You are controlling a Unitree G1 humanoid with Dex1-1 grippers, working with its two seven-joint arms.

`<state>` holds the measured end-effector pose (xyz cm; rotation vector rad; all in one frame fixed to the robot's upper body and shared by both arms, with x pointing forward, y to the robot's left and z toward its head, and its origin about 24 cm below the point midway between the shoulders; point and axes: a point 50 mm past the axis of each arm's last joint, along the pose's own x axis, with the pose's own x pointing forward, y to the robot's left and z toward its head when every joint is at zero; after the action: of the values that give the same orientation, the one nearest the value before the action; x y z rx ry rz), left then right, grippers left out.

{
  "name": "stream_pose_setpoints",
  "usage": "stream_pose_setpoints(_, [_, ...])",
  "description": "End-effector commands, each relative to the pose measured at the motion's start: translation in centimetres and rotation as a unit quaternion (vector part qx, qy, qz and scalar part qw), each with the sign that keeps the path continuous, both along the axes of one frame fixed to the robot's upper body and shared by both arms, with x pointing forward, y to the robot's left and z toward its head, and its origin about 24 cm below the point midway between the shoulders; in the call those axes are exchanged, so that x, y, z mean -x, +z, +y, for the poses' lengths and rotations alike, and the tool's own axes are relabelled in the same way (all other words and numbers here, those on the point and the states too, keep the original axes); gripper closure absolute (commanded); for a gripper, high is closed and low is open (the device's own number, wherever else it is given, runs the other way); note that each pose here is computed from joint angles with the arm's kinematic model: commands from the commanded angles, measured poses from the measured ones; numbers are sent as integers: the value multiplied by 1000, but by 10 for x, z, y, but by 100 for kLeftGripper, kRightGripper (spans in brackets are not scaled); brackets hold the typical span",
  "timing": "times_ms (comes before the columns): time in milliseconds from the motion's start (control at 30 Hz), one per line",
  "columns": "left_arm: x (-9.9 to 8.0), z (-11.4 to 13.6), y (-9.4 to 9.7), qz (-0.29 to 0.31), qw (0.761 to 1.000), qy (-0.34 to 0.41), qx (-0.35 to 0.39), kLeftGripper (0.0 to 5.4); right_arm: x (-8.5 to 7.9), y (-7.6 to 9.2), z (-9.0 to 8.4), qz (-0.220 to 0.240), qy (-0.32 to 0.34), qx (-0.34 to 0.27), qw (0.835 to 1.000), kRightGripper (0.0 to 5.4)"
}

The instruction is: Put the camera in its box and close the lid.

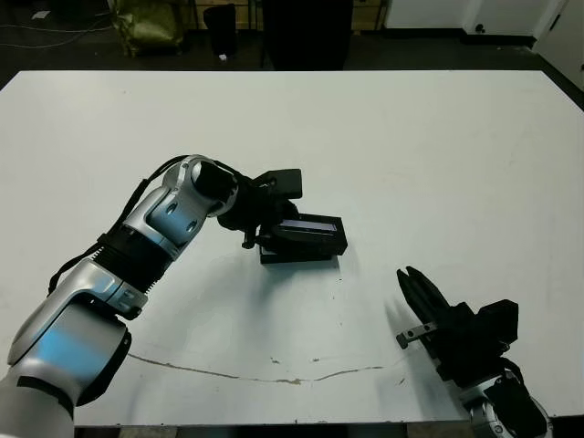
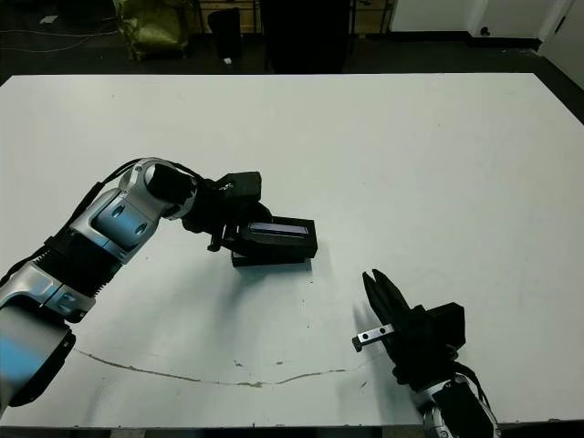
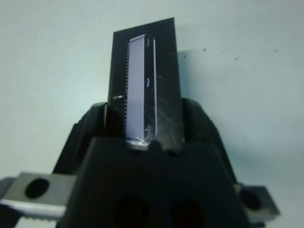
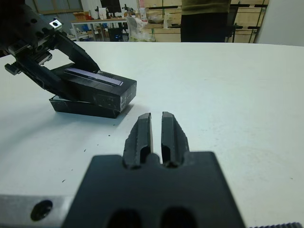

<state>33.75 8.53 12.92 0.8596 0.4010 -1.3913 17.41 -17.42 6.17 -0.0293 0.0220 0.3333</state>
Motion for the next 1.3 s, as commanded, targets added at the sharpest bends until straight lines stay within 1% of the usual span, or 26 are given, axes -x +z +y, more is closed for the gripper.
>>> stream_pose_setpoints(33, [-1, 5, -5, -4, 1000, 3, -26, 302, 1, -5, -2, 13, -3, -3, 1000, 540])
stream_pose_setpoints(267, [-2, 11, -7, 0, 999, 15, -39, 302, 2, -1, -1, 14, -9, 2, 1000, 540])
stream_pose_setpoints(433, [-3, 14, -9, -2, 999, 11, -47, 302, 2, -2, -1, 17, -12, -4, 1000, 540])
stream_pose_setpoints(600, [-5, 20, -16, 27, 998, 19, -49, 303, 3, -1, 0, 12, -11, -2, 1000, 540])
stream_pose_setpoints(800, [-7, 27, -21, 74, 995, 47, -56, 303, 4, -2, -2, 11, -8, 4, 1000, 540])
stream_pose_setpoints(967, [-6, 31, -23, 80, 994, 51, -60, 303, 4, -3, -3, 11, -7, 3, 1000, 540])
stream_pose_setpoints(1100, [-6, 33, -25, 88, 993, 54, -59, 308, 4, -2, -2, 11, -10, 14, 1000, 540])
stream_pose_setpoints(1300, [-4, 35, -29, 99, 991, 62, -64, 310, 5, -2, -1, 10, -9, -1, 1000, 540])
